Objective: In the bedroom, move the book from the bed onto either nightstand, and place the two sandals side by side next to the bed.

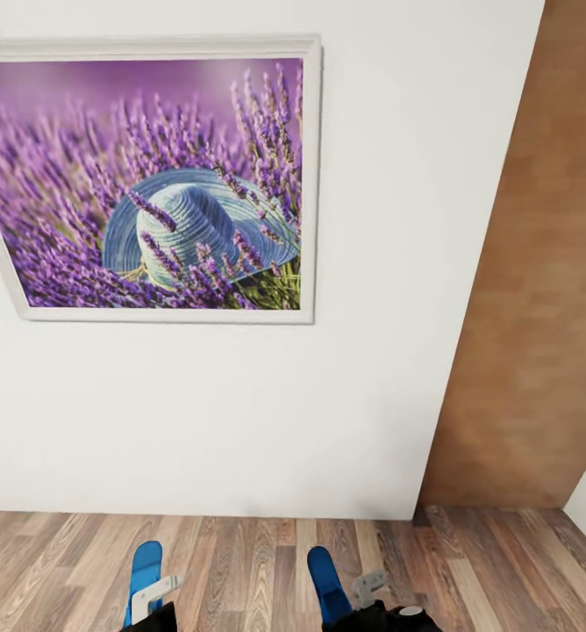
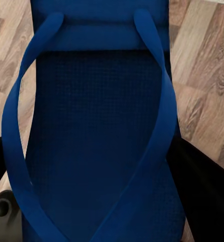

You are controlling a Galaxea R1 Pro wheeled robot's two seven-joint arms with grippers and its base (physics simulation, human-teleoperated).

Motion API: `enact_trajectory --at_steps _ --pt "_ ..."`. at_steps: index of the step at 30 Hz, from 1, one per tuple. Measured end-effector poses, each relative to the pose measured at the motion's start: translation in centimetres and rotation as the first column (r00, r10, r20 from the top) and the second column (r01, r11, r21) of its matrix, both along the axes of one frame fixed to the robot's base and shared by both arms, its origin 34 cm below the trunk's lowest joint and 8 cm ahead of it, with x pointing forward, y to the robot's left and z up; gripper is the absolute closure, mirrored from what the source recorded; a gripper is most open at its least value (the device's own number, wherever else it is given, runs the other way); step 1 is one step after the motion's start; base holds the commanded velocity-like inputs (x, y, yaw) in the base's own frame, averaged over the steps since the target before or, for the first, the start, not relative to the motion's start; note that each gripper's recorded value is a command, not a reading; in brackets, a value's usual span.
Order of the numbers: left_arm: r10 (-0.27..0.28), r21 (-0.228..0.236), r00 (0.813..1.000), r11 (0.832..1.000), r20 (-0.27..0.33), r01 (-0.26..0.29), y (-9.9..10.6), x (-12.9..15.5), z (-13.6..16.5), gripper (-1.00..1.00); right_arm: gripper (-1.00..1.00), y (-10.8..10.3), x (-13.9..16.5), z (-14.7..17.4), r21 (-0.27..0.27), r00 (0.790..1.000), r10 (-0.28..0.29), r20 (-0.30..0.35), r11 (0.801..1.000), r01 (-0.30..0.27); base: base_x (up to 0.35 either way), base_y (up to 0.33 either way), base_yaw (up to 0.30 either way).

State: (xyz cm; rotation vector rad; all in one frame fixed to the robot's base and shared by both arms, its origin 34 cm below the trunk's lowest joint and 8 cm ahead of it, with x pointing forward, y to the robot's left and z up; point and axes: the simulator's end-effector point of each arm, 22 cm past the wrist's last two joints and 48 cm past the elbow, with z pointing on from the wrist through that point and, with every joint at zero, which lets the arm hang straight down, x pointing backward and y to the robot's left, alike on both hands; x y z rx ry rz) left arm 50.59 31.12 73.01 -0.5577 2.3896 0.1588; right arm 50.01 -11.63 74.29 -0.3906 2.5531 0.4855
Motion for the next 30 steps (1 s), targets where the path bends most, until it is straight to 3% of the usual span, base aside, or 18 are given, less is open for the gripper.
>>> enact_trajectory --at_steps 30 --pt "0.000 0.001 1.000 1.000 -0.001 0.000 0.02 -0.03 -0.01 1.00 1.00 0.55 -0.11 0.04 0.004 1.000 0.007 0.000 1.000 -0.007 0.000 0.000 0.295"
